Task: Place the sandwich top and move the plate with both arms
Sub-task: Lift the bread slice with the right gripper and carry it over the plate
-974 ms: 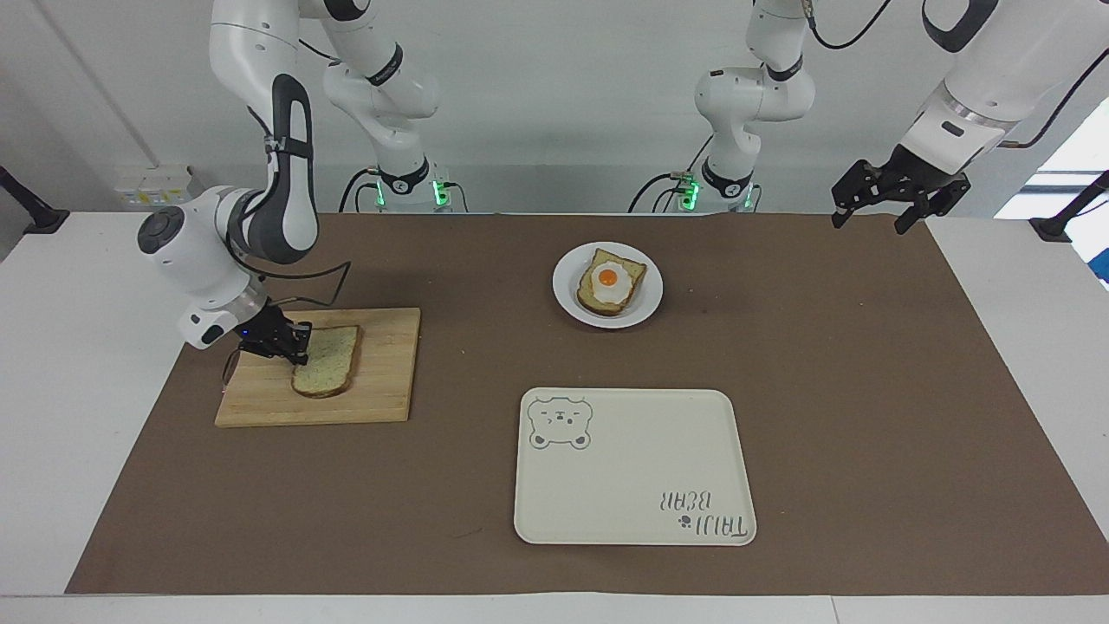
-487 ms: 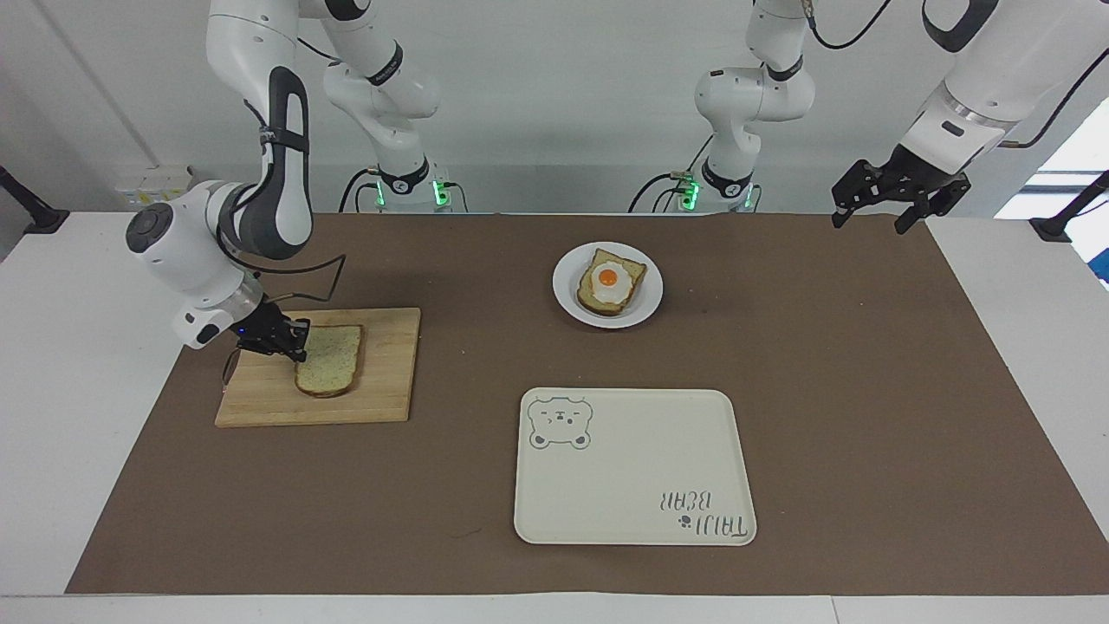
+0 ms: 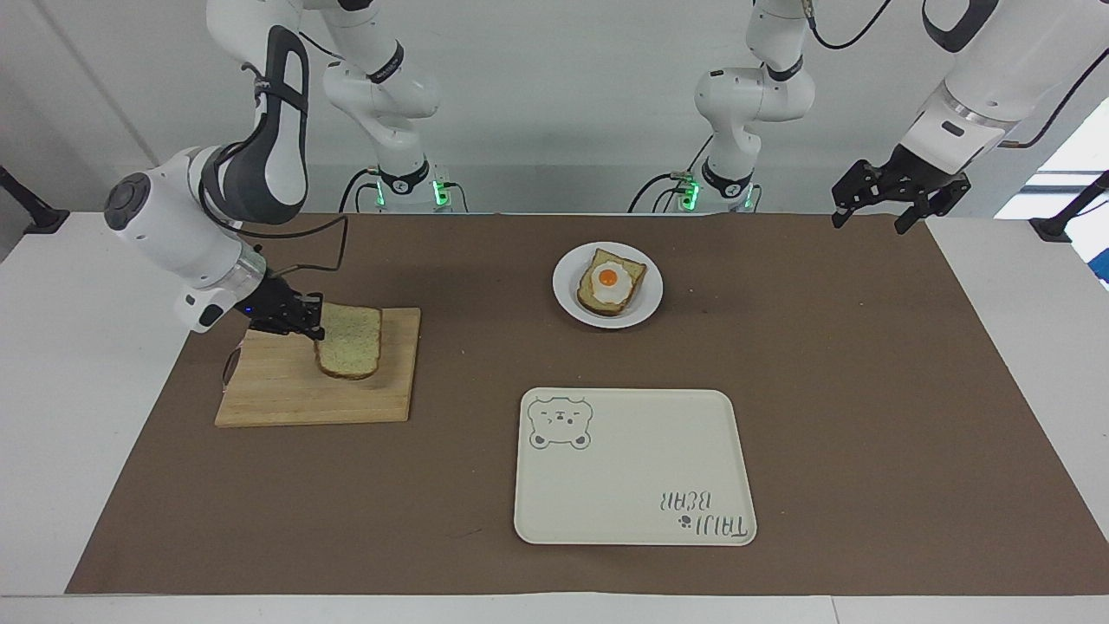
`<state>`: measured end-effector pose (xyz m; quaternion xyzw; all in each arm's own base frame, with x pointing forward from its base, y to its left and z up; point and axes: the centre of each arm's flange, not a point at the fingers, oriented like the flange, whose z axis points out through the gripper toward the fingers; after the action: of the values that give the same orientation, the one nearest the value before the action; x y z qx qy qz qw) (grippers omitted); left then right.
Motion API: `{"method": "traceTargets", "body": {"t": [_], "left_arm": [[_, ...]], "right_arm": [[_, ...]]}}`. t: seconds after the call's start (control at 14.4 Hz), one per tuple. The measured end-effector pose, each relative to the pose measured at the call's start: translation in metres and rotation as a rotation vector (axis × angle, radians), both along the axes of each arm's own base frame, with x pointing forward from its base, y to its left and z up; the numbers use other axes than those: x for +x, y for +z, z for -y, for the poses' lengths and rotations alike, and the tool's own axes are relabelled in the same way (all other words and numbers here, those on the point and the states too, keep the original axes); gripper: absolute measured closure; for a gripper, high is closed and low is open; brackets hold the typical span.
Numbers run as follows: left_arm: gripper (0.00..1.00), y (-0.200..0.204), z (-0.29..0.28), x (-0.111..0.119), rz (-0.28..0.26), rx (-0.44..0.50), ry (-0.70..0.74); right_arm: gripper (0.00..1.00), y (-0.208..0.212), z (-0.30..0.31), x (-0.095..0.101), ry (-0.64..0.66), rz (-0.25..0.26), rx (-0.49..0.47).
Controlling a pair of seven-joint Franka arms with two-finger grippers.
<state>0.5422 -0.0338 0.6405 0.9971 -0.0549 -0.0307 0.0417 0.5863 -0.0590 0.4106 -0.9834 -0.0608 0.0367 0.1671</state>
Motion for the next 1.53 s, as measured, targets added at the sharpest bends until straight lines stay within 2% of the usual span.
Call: {"method": "traceTargets", "body": {"t": [0.21, 0.42, 1.04, 1.53], "left_arm": [[0.00, 0.000, 0.000, 0.000, 0.000, 0.000, 0.000], [0.00, 0.000, 0.000, 0.000, 0.000, 0.000, 0.000], [0.00, 0.000, 0.000, 0.000, 0.000, 0.000, 0.000], [0.00, 0.000, 0.000, 0.000, 0.000, 0.000, 0.000]], "right_arm": [[0.96, 0.003, -0.039, 0.004, -0.018, -0.015, 0.036], [0.96, 0.005, -0.094, 0.004, -0.057, -0.054, 0.068], [0.96, 0.012, -0.204, -0.008, -0.106, -0.138, 0.168], [0.96, 0.020, -0.293, -0.041, -0.080, -0.201, 0.145]]}}
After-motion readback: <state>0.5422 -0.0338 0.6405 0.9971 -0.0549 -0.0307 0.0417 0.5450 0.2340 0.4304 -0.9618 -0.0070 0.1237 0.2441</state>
